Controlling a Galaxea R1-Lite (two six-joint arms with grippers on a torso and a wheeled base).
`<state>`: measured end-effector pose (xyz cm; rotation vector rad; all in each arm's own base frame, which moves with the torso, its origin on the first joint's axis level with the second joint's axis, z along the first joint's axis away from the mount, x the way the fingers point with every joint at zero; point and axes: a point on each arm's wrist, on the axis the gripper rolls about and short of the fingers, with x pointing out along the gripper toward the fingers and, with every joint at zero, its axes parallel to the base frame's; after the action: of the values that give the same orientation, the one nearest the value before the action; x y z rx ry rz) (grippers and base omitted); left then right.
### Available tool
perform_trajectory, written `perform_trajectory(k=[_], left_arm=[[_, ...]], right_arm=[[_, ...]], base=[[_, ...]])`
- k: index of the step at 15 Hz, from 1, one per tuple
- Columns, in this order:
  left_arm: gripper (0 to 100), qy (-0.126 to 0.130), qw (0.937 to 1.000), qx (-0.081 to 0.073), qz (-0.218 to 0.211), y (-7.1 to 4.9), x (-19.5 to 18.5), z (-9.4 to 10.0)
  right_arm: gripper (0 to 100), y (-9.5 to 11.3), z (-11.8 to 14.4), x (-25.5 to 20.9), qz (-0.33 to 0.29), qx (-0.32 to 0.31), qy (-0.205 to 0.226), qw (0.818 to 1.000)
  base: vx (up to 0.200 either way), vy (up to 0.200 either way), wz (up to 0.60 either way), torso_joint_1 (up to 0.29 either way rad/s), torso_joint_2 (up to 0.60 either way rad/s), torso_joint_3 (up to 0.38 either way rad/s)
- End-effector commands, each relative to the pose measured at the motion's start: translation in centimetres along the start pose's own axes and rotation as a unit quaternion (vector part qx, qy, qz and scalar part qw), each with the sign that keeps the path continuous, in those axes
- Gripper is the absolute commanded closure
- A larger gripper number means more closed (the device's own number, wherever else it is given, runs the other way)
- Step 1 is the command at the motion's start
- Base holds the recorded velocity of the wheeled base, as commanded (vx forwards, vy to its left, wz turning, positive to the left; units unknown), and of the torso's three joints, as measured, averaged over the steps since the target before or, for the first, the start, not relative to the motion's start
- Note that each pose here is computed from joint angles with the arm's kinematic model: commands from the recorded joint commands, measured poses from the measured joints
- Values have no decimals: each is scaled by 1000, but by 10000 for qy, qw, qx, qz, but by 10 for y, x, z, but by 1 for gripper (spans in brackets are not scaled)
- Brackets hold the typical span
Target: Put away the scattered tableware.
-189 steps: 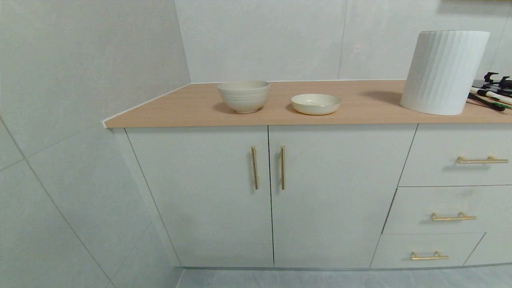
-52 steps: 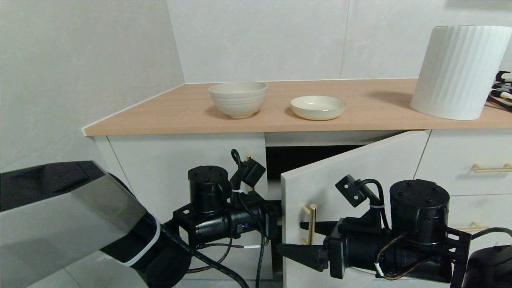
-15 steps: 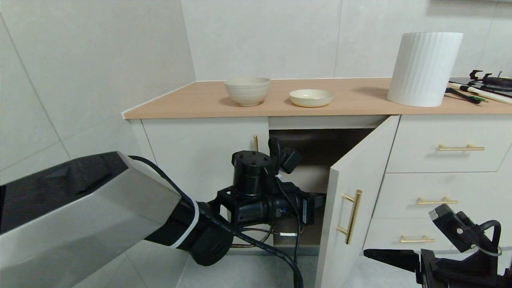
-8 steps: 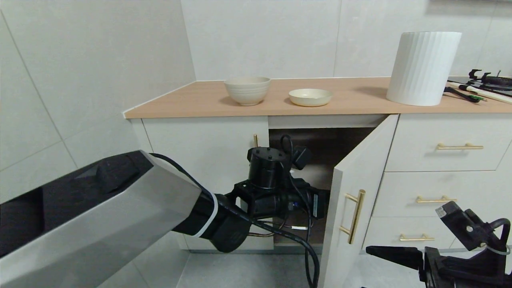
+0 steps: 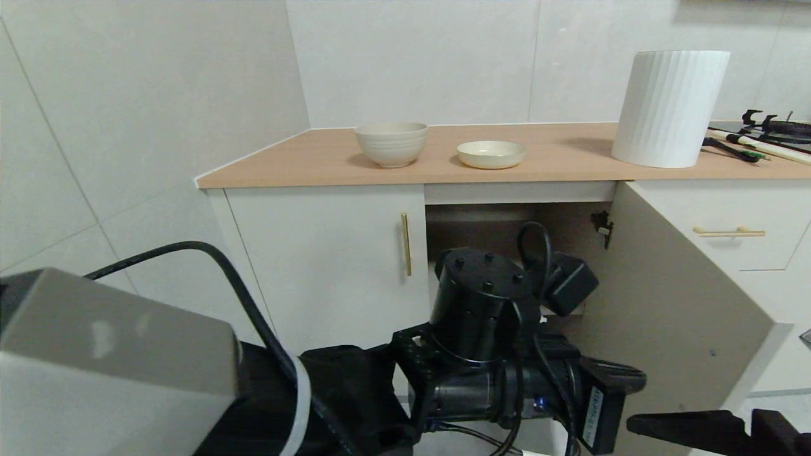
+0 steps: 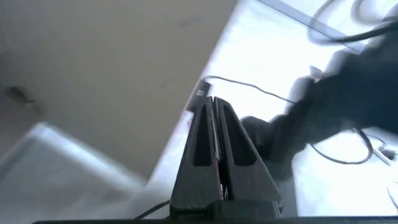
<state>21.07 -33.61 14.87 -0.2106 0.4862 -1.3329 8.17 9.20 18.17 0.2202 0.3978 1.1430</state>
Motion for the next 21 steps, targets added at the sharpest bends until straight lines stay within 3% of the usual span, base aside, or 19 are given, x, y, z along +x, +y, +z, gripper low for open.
perform_trajectory(k=[1,3,5,7,8,10,12,13,16,18,19,21], left_arm=[[100,-185,9989,-59,424,11,-27,8],[100,-419,9940,-133,1001,27,-61,15],[100,-720,9877,-127,1385,30,-110,26],[100,-859,9798,64,1803,31,-153,26],[100,-916,9676,136,2350,28,-200,24],[100,-1036,9521,37,2877,13,-247,24],[100,-1188,9415,-14,3153,-2,-273,26],[100,-1257,9375,-3,3246,-4,-279,28],[100,-1455,9134,-173,3797,8,-300,30],[100,-1514,9095,-193,3866,11,-302,35],[0,-1547,9060,-216,3935,12,-304,35],[0,-1627,9004,-213,4028,14,-309,37]], right_arm=[[0,26,30,-30,248,-273,-492,9981],[0,15,39,-6,-211,-97,-249,9994],[0,0,57,24,-982,-3,-205,9950],[0,-22,74,46,-1678,-56,-213,9856],[0,-50,93,65,-2300,-337,-223,9723],[0,-67,123,86,-2539,-409,-475,9652],[0,-74,149,98,-2805,-344,-419,9583],[0,-77,152,101,-2941,-289,-300,9549],[0,-77,152,97,-3457,-179,-248,9378],[0,-72,154,92,-3466,-162,-323,9373],[0,-68,154,90,-3436,-179,-336,9384],[0,-67,154,90,-3424,-179,-359,9387]], base=[[0,0,0,0,0,0],[0,0,0,0,0,0],[0,0,0,0,0,0],[0,0,0,0,0,0],[0,0,0,0,0,0],[0,0,0,0,0,0],[0,0,0,0,0,0],[0,0,0,0,0,0],[0,0,0,0,0,0],[0,0,0,0,0,0],[0,0,0,0,0,0],[0,0,0,0,0,0]])
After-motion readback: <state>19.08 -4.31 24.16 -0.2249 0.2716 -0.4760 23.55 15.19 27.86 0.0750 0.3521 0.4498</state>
